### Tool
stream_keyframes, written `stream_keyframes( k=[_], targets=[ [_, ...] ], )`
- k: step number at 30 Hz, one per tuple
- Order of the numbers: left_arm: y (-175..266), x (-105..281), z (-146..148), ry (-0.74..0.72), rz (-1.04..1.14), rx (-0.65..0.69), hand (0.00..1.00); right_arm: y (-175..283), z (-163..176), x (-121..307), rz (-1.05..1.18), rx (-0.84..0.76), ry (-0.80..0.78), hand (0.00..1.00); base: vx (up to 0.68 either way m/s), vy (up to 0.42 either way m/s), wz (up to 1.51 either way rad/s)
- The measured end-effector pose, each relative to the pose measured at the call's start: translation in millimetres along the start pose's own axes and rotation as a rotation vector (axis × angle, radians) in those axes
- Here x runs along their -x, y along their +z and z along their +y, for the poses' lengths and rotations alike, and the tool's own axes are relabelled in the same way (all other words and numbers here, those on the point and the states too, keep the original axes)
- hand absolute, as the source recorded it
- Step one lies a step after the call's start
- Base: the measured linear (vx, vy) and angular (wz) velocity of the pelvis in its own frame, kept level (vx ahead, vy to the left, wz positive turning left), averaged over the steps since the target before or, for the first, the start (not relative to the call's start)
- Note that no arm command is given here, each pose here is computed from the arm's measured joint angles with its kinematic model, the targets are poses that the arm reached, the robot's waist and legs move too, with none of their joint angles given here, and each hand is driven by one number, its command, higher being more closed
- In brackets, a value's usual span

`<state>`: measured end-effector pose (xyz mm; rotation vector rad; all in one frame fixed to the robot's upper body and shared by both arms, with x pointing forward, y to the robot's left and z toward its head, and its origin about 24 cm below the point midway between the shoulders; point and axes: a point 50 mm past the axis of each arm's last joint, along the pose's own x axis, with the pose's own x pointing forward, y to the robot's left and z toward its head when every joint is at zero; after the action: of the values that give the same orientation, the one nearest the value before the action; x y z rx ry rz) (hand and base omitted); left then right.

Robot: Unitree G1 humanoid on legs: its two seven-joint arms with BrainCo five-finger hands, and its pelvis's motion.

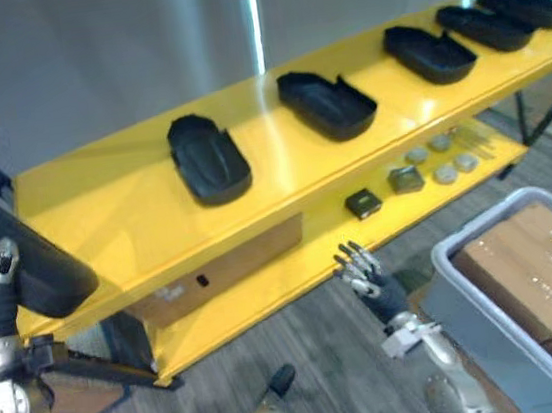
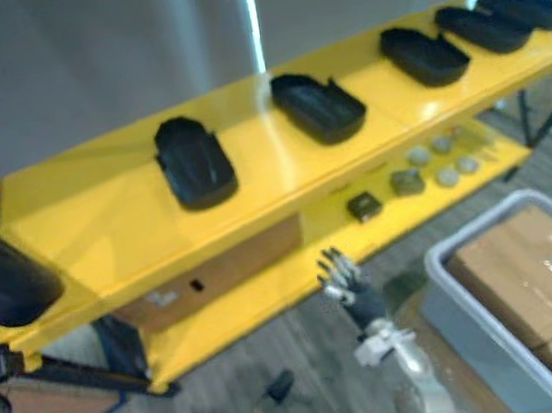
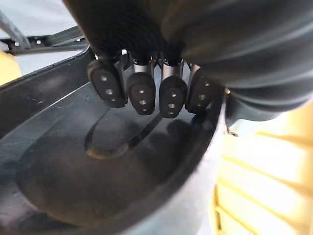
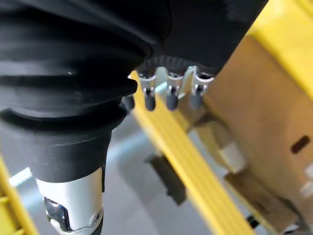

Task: Walk over and take plastic housings, then place them on the shelf

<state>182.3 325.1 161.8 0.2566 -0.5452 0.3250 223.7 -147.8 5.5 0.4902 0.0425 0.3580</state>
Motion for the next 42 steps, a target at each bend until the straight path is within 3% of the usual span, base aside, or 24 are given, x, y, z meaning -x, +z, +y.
stream_keyframes(
  k=[8,16,23,29,33,36,38,42],
  targets=[
    [0.5,-8.4,-6.3,-0.057,0.014,-0.096,1.00,6.0,26.1,-6.2,-0.028,0.005,0.142,0.00,-0.03,0.002,0.09],
    [11.4,-16.9,-7.4,-0.103,-0.035,-0.316,1.00,13.9,23.5,-5.1,-0.066,0.012,0.096,0.00,0.05,0.040,0.32],
    [6.6,-22.6,12.9,0.047,0.016,-0.470,1.00,39.7,18.1,-23.8,-0.173,0.039,0.107,0.00,0.19,0.091,-0.10],
    [-0.4,-32.9,-10.4,0.070,0.040,-0.514,1.00,78.5,21.7,-36.8,-0.347,0.120,0.126,0.00,0.16,-0.086,0.33],
    [-5.2,-24.9,-51.4,-0.005,0.026,-0.525,1.00,131.2,56.1,-30.8,-0.649,0.230,0.125,0.00,0.18,-0.374,0.71],
    [-4.8,-7.6,-81.8,-0.049,0.018,-0.479,1.00,186.2,71.5,1.0,-0.996,0.387,0.001,0.00,0.15,-0.497,0.75],
    [0.6,-0.6,-87.9,-0.051,0.011,-0.474,1.00,204.3,67.9,13.7,-1.104,0.455,-0.106,0.00,0.21,-0.342,0.41],
    [11.9,2.2,-106.3,-0.125,-0.040,-0.523,1.00,190.0,41.1,46.5,-1.048,0.529,-0.380,0.00,0.19,-0.167,0.68]
  ],
)
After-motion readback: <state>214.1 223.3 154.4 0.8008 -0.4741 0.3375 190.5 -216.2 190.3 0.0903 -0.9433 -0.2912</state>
